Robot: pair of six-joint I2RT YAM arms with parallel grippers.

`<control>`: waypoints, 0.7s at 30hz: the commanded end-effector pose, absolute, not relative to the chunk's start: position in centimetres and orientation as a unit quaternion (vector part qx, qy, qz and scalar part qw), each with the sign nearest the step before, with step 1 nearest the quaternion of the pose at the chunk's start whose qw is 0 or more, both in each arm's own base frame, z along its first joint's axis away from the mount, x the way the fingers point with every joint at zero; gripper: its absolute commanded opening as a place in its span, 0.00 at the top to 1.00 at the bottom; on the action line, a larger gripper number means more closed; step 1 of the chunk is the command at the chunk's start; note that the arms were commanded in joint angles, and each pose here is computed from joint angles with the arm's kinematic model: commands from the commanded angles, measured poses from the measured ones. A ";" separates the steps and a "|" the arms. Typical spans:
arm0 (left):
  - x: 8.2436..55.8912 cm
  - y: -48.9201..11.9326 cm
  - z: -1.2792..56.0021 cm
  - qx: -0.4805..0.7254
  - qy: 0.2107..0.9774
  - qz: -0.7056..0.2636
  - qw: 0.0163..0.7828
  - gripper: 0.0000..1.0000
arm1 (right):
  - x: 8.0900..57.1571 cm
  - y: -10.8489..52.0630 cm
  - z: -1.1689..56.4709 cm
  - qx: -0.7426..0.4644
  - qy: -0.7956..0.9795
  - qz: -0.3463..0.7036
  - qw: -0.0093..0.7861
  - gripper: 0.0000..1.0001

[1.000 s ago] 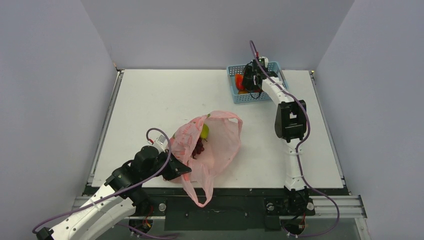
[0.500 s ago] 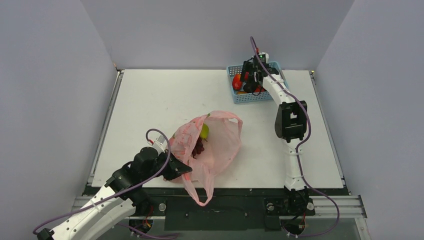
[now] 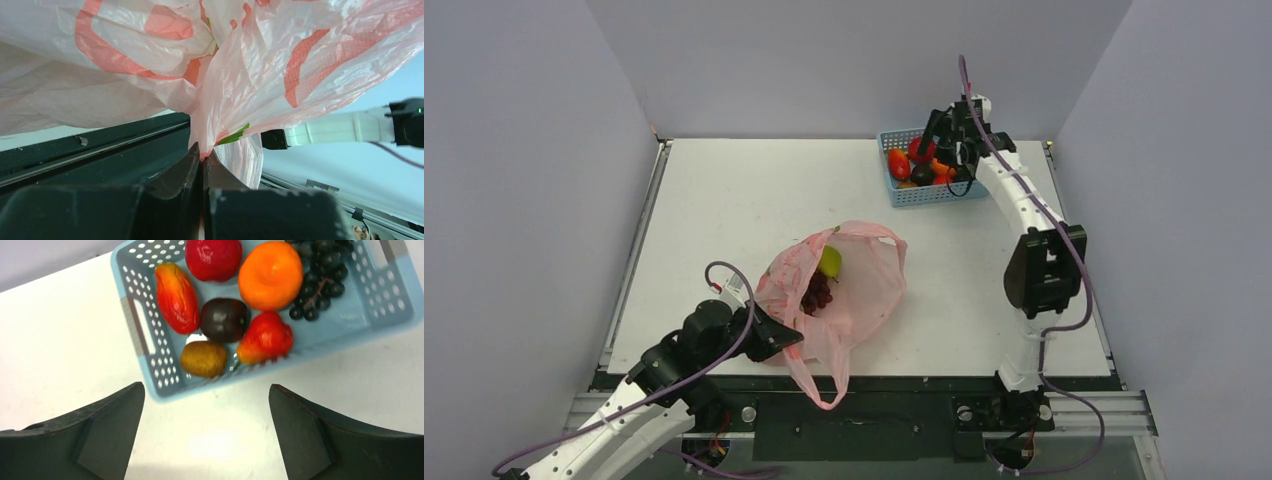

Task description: Take the fake fruits out of the plastic bag

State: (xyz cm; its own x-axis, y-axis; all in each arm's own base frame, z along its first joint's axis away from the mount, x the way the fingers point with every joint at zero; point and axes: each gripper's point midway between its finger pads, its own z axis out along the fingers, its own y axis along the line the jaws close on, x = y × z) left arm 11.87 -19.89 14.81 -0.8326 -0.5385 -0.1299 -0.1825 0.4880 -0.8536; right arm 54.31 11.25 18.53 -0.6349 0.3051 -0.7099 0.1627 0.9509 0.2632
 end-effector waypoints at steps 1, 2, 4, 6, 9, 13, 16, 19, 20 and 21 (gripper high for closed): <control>12.0 -19.4 15.1 -0.229 0.834 -0.459 0.202 1.00 | 49.0 12.4 21.0 0.155 0.892 0.134 0.403 0.10; 12.0 -19.4 15.2 -0.228 0.833 -0.461 0.203 1.00 | 48.1 13.0 21.2 0.149 0.891 0.144 0.403 0.10; 11.8 -19.3 15.4 -0.226 0.833 -0.461 0.205 1.00 | 45.0 13.8 20.8 0.130 0.897 0.154 0.393 0.11; 11.8 -19.3 15.4 -0.224 0.834 -0.460 0.204 1.00 | 41.4 14.5 19.9 0.107 0.905 0.158 0.380 0.11; 11.9 -19.5 15.7 -0.219 0.834 -0.464 0.203 1.00 | 35.7 15.2 18.9 0.074 0.910 0.169 0.371 0.12; 12.3 -19.9 15.8 -0.213 0.839 -0.458 0.203 1.00 | 28.7 16.2 18.2 0.028 0.909 0.190 0.371 0.12; 12.7 -20.4 16.2 -0.208 0.837 -0.462 0.207 1.00 | 23.8 16.7 18.1 -0.009 0.903 0.221 0.369 0.16; 13.0 -20.8 16.0 -0.202 0.843 -0.456 0.203 1.00 | 20.1 17.6 18.2 -0.058 0.896 0.250 0.362 0.20; 13.1 -21.0 16.3 -0.199 0.842 -0.458 0.204 1.00 | 19.1 17.3 18.7 -0.064 0.890 0.255 0.372 0.20; 13.2 -21.0 16.1 -0.197 0.844 -0.455 0.204 1.00 | 18.3 17.6 18.9 -0.080 0.886 0.263 0.374 0.20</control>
State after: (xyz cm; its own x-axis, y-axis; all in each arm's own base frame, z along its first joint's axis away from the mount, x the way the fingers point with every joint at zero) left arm 11.98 -19.92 13.01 -0.8410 -0.5292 -0.1130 -0.2346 0.5447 -0.8052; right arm 21.59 16.91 18.18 -0.7249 0.1095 -0.6801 -0.2335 0.8898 0.3922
